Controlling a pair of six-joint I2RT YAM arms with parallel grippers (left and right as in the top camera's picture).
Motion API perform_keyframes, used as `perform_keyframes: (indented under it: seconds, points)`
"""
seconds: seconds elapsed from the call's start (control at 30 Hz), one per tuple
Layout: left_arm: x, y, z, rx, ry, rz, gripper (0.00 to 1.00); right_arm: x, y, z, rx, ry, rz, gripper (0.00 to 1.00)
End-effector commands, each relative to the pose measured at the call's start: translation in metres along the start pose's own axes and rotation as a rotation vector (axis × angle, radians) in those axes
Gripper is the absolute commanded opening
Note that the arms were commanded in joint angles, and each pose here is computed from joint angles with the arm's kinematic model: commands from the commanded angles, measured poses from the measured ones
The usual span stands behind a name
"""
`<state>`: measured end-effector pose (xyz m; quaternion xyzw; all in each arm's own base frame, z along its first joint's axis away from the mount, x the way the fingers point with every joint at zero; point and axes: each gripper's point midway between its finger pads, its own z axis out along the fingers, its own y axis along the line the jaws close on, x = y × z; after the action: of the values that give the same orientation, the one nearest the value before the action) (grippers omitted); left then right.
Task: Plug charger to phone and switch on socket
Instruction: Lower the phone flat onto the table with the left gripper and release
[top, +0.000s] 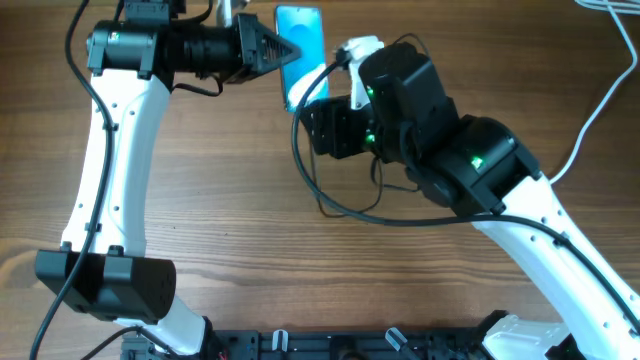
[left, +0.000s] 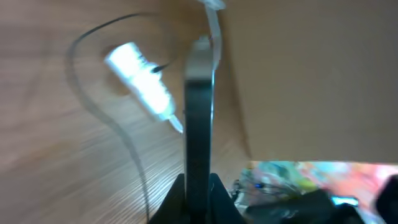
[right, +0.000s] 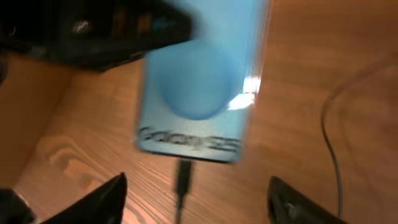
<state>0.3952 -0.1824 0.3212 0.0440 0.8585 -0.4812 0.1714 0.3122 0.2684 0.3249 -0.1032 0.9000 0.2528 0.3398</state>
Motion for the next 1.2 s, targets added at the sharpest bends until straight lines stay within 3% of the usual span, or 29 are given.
perform_keyframes:
  seconds: [0.0, 0.07, 0.3, 0.5, 0.8, 1.17]
  points:
    - [0.009, 0.039, 0.014, -0.197, 0.04, 0.007, 0.04, -0.016, -0.036, -0.01, 0.136, -0.069, 0.182, 0.94]
    - [0.017, 0.058, 0.028, -0.265, 0.09, -0.028, 0.04, -0.018, -0.052, -0.011, 0.176, -0.07, 0.227, 1.0]
    - [0.052, 0.122, 0.101, -0.39, 0.305, -0.114, 0.04, -0.003, -0.092, -0.012, 0.285, 0.005, 0.281, 0.99]
    - [0.072, 0.16, 0.134, -0.427, 0.405, -0.143, 0.04, 0.003, -0.097, -0.008, 0.31, 0.033, 0.283, 0.99]
    - [0.085, 0.196, 0.148, -0.47, 0.406, -0.143, 0.04, 0.02, -0.107, 0.013, 0.354, 0.114, 0.287, 0.99]
    - [0.085, 0.216, 0.162, -0.463, 0.363, -0.104, 0.05, 0.018, -0.107, 0.013, 0.352, 0.107, 0.286, 1.0]
